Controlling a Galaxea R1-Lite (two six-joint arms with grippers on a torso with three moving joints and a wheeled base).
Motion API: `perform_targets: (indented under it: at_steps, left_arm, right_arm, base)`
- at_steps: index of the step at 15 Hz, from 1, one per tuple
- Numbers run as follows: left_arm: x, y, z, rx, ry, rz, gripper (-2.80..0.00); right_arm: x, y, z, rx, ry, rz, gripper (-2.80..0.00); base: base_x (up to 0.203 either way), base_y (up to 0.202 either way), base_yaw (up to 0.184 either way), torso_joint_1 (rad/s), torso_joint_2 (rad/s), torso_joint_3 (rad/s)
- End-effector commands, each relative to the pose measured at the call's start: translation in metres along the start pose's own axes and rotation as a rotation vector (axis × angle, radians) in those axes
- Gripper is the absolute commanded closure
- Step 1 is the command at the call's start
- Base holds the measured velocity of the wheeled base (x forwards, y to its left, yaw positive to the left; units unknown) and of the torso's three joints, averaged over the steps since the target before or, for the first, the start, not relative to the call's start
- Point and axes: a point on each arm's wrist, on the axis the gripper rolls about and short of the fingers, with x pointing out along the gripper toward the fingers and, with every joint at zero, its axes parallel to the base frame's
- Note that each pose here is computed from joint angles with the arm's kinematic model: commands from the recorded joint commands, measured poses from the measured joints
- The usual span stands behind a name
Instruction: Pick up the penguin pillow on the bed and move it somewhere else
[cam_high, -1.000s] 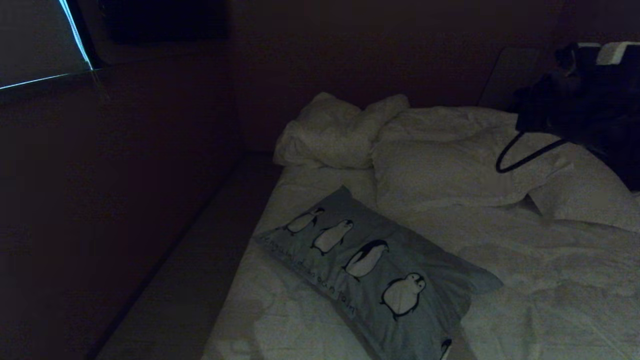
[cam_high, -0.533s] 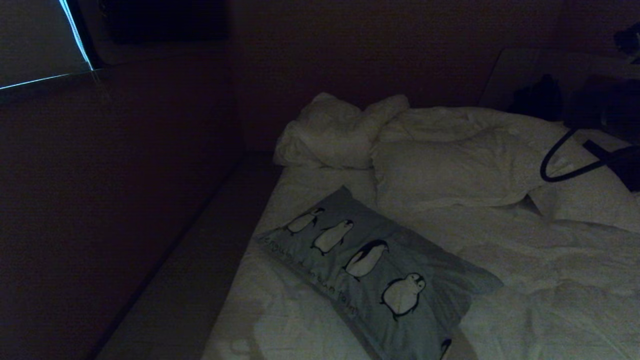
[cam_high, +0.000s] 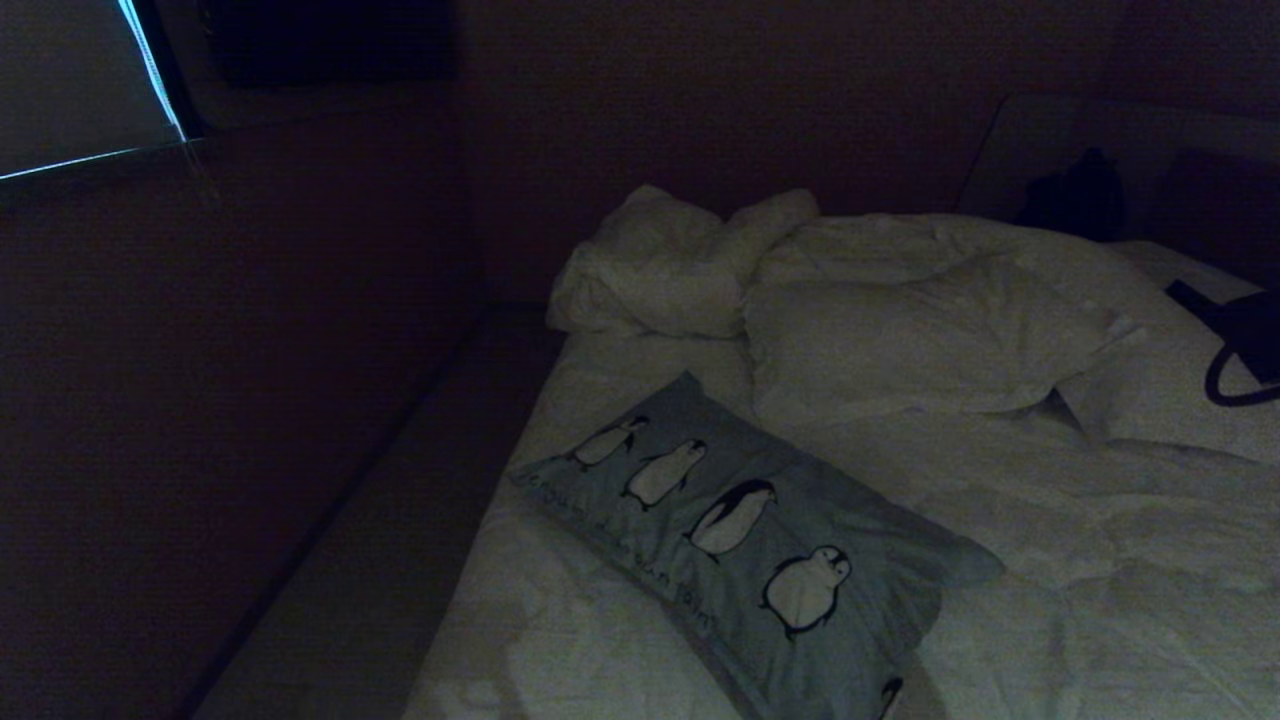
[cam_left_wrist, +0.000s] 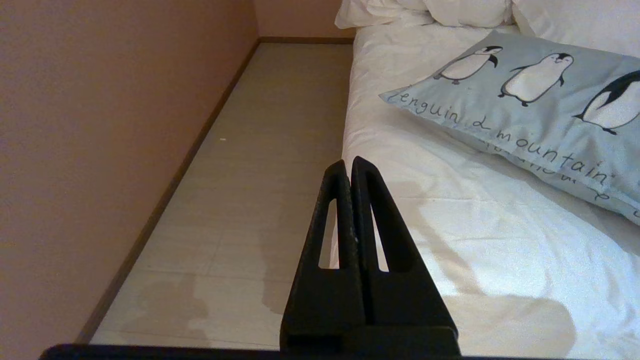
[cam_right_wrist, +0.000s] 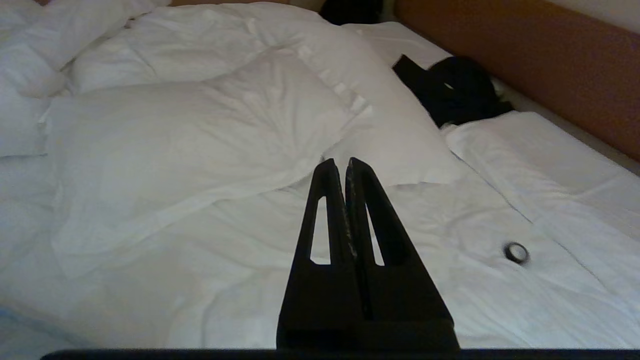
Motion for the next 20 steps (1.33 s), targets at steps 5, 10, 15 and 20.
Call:
perform_targets:
  at_steps: [5,10,15,20]
  left_arm:
    - [0.0,0.0,0.0,0.0,0.001,0.0,0.0]
    - [0.0,0.0,0.0,-0.001,0.001,0.0,0.0]
    - [0.0,0.0,0.0,-0.001,0.001,0.0,0.0]
    - [0.0,0.0,0.0,-0.001,0.001,0.0,0.0]
  right_arm:
    - [-0.089,-0.038,-0.006,0.034,-0.092,-0.025,0.0]
    - [-0.156,-0.062,-0.03,0.066,-0.16,-0.094,0.0]
    - [-0.192,-0.077,-0.045,0.099,-0.209,-0.209,0.0]
    - [-0.234,-0.09,-0.063,0.126,-0.31,-0.128,0.0]
  base:
    - [0.0,0.0,0.0,0.0,0.0,0.0]
    - [0.0,0.0,0.0,0.0,0.0,0.0]
    - [0.0,0.0,0.0,0.0,0.0,0.0]
    - [0.0,0.0,0.0,0.0,0.0,0.0]
